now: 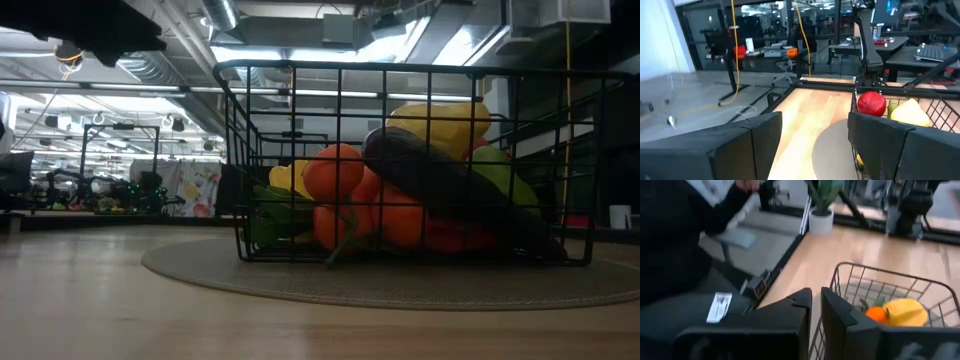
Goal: Build produce basket
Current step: Return to Home Position
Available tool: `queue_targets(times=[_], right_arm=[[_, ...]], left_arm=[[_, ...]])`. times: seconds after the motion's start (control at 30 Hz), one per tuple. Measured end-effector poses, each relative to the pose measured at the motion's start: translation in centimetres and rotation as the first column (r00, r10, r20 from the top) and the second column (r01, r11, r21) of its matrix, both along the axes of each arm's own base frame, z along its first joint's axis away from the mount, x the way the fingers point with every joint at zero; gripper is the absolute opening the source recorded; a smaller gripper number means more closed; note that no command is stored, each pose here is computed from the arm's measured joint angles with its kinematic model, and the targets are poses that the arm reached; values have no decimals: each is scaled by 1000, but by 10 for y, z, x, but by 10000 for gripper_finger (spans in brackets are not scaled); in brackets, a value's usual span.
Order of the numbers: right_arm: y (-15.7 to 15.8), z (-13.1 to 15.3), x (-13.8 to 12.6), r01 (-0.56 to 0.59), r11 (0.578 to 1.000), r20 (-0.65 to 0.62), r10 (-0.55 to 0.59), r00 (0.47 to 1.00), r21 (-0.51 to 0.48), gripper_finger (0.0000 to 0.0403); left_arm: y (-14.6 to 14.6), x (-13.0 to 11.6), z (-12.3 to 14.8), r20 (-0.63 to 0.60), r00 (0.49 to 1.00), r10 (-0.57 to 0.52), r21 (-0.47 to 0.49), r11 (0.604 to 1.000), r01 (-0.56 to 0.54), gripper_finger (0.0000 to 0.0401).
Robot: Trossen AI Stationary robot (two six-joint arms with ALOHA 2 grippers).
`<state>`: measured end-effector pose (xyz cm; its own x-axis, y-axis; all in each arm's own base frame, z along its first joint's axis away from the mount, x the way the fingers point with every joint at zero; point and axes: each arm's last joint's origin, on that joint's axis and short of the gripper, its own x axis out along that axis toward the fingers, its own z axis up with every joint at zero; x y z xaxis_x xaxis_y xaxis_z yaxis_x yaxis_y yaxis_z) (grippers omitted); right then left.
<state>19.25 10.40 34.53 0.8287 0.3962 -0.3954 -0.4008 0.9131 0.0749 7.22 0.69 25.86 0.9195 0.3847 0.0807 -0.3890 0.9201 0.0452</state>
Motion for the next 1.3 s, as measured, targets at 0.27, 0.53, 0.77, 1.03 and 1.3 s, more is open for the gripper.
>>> queue_targets(times=[0.27, 0.53, 0.77, 1.03, 1.3], right_arm=[[-8, -68, -14, -26, 999, 206, 20, 978, 24, 32], [-18, -120, -31, -22, 992, 288, -16, 957, 127, 32], [-29, -135, -52, -29, 988, 334, -23, 942, 151, 32], [-43, -159, -74, 15, 979, 358, -88, 929, 203, 32], [-49, -173, -84, 21, 978, 378, -100, 920, 206, 32]], left_arm=[[1, 3, -9, -17, 999, 51, -29, 998, -52, 218], [2, 3, -8, -10, 997, 76, -31, 997, -76, 218], [2, 3, -8, -12, 997, 76, -27, 997, -77, 218], [2, 3, -8, -19, 997, 80, -9, 997, -80, 218], [2, 3, -8, -19, 997, 79, -9, 997, -79, 218]])
